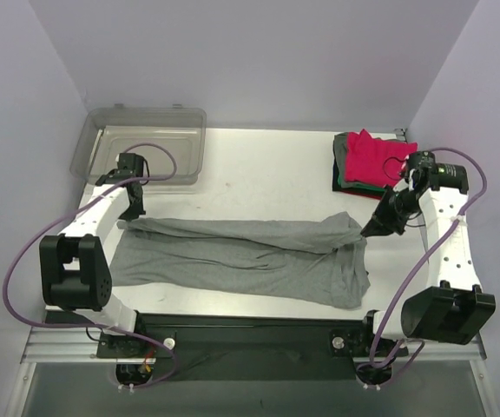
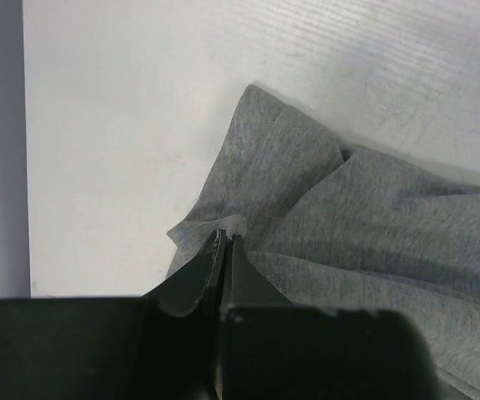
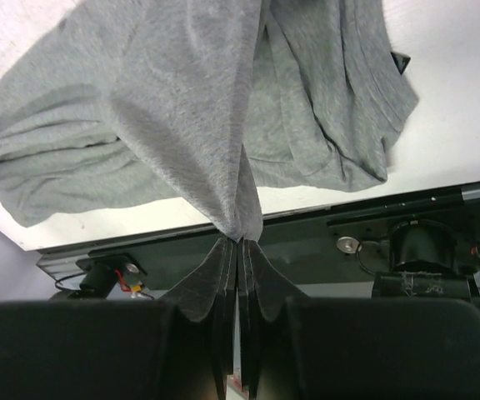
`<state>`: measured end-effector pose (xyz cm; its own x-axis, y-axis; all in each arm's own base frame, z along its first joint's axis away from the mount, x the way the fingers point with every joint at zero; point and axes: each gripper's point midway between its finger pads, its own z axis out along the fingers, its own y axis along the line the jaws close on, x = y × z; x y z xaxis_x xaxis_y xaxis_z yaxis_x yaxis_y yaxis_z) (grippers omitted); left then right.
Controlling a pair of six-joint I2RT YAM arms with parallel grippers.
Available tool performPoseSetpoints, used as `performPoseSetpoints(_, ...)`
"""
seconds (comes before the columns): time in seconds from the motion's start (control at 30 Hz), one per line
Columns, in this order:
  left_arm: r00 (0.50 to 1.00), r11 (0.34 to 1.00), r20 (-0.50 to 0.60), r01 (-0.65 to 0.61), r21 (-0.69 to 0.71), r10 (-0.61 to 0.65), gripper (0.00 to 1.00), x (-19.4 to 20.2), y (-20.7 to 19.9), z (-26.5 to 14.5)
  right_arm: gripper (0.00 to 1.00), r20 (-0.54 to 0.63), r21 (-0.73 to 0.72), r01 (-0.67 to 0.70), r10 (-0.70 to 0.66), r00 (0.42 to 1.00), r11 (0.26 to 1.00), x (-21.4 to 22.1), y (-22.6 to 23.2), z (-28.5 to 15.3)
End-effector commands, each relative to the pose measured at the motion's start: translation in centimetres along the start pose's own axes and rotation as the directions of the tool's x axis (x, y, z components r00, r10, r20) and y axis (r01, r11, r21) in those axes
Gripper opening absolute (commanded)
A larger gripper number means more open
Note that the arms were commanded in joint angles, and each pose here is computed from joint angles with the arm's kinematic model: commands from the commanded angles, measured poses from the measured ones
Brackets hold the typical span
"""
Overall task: Fold and stack the t-shirts
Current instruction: Fold the other side of the tshirt into a rectangle
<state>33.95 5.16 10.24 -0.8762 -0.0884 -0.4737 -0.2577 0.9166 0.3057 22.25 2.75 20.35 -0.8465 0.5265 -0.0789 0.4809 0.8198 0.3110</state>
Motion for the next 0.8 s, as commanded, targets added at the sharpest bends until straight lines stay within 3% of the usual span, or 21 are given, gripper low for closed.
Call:
performPoseSetpoints(0.0,0.998,0.999,0.014,0.053,0.004,-0.053,0.02,0.3,0.4,-0.9,0.0,-0.079,0.058,0.017,-0.013,0.997,0.998,3.1,-1.7,-0.1)
performPoseSetpoints(0.13,0.993,0.994,-0.03,0.111,0.004,-0.111,0.14,2.3,0.5,-1.1,0.0,-0.127,0.128,0.03,-0.013,0.992,0.991,5.0,-3.8,1.3)
performPoseSetpoints(0.17,0.989,0.99,-0.052,0.14,0.001,-0.14,0.3,3.3,0.6,-1.1,0.0,-0.147,0.146,0.025,-0.004,0.989,0.989,5.6,-4.5,1.8)
performPoseSetpoints(0.3,0.973,0.976,-0.079,0.219,0.014,-0.218,0.52,5.2,0.9,-1.8,0.01,-0.162,0.185,0.019,0.011,0.987,0.983,6.0,-5.5,3.3)
performPoseSetpoints(0.37,0.967,0.97,-0.084,0.242,0.028,-0.239,0.54,5.6,0.6,-2.0,0.09,-0.15,0.207,0.016,0.015,0.989,0.978,5.6,-5.9,3.8)
performPoseSetpoints(0.47,0.965,0.965,-0.083,0.253,0.074,-0.247,0.55,5.2,-0.6,-2.3,0.34,-0.138,0.249,0.022,0.013,0.99,0.968,4.9,-6.4,4.2)
performPoseSetpoints(0.6,0.975,0.969,-0.089,0.214,0.125,-0.204,0.56,3.6,-3.7,-2.5,0.43,-0.053,0.309,0.125,-0.114,0.992,0.943,2.9,-5.8,3.0)
performPoseSetpoints(0.77,0.951,0.908,-0.131,0.307,0.284,-0.28,0.57,1.5,-8.3,-2.6,0.43,-0.082,0.22,0.347,-0.337,0.938,0.912,3.8,-0.7,4.5)
